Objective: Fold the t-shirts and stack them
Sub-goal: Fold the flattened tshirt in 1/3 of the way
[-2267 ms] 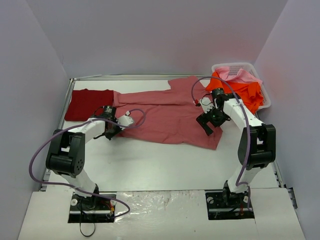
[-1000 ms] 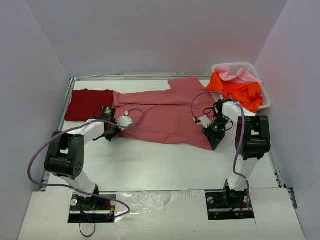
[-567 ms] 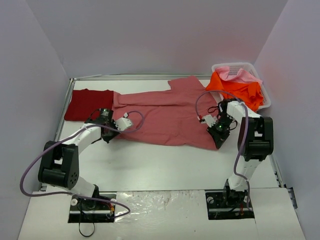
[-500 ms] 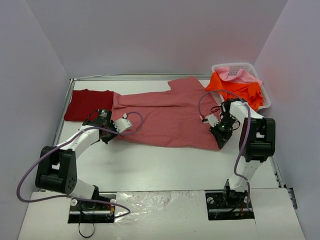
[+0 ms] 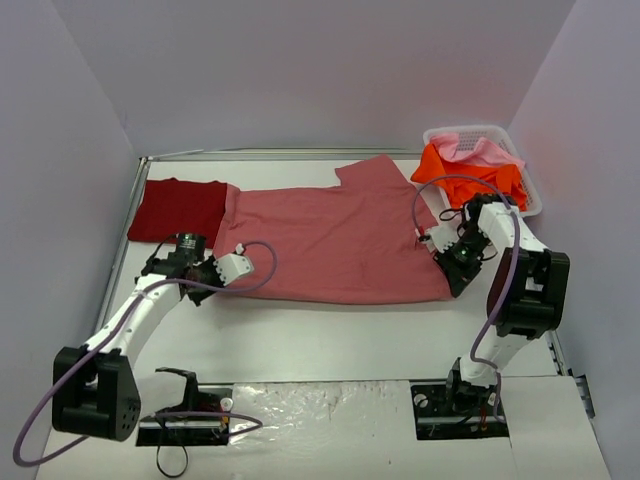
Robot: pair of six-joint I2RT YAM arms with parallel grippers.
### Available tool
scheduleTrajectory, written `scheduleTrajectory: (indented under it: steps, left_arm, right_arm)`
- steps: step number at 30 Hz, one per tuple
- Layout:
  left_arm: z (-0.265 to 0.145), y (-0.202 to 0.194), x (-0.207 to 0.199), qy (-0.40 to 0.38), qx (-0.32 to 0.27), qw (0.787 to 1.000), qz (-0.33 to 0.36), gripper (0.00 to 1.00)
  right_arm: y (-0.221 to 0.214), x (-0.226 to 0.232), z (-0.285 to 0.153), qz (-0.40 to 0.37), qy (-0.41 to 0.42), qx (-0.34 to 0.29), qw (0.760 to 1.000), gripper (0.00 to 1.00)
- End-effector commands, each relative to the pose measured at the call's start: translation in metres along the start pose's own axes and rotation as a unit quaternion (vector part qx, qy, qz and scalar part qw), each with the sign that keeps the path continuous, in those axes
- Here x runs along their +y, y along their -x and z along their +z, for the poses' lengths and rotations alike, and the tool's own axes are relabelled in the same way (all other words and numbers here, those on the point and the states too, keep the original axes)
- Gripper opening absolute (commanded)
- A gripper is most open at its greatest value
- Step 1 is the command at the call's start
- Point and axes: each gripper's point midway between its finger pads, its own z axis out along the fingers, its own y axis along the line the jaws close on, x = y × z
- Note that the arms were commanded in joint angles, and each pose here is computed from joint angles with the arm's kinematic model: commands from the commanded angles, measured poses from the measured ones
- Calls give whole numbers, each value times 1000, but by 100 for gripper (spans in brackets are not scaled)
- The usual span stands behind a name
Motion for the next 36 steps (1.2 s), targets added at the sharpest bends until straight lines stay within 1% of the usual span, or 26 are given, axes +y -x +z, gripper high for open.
scheduleTrajectory:
  steps: [1, 6, 9, 12, 15, 24, 27, 29, 30, 32, 33, 34, 36]
  left_arm:
    - [-19, -6, -21, -34, -6, 999, 17, 2]
    - [-40, -11, -44, -53, -18, 998, 26, 2]
    - [-47, -19, -55, -60, -14, 997, 35, 2]
    - [-52, -24, -64, -68, -11, 997, 39, 2]
    - [-53, -29, -69, -71, -7, 997, 39, 2]
    - [-61, -25, -74, -77, -19, 996, 41, 3]
    - [-64, -25, -75, -81, -21, 995, 50, 6]
    - [-66, -25, -74, -83, -17, 995, 52, 9]
    - [-67, -26, -74, -85, -16, 995, 58, 11]
    - [-71, -24, -74, -88, -15, 994, 64, 13]
    - [-73, -24, -71, -84, -14, 994, 65, 14]
    - [-79, -21, -68, -78, -17, 995, 66, 16]
    - [-84, -17, -65, -76, -21, 994, 76, 18]
  right_arm:
    - [-22, 23, -14, -10, 19, 23, 1000, 0]
    - [-39, 37, -10, -13, 24, 36, 999, 0]
    - [-50, 47, -11, -16, 27, 39, 999, 0]
    - [-55, 51, -15, -19, 12, 37, 999, 0]
    - [-61, 54, -16, -19, 3, 38, 999, 0]
    - [-69, 59, -19, -27, -19, 31, 999, 0]
    - [-69, 59, -21, -30, -24, 26, 999, 0]
    - [-67, 57, -24, -32, -30, 23, 999, 19]
    - [-67, 56, -24, -34, -30, 22, 999, 39]
    - [-65, 53, -28, -37, -37, 17, 998, 55]
    - [-63, 52, -29, -40, -39, 15, 998, 60]
    - [-61, 50, -32, -42, -41, 12, 998, 68]
    - [-59, 46, -35, -43, -44, 10, 998, 78]
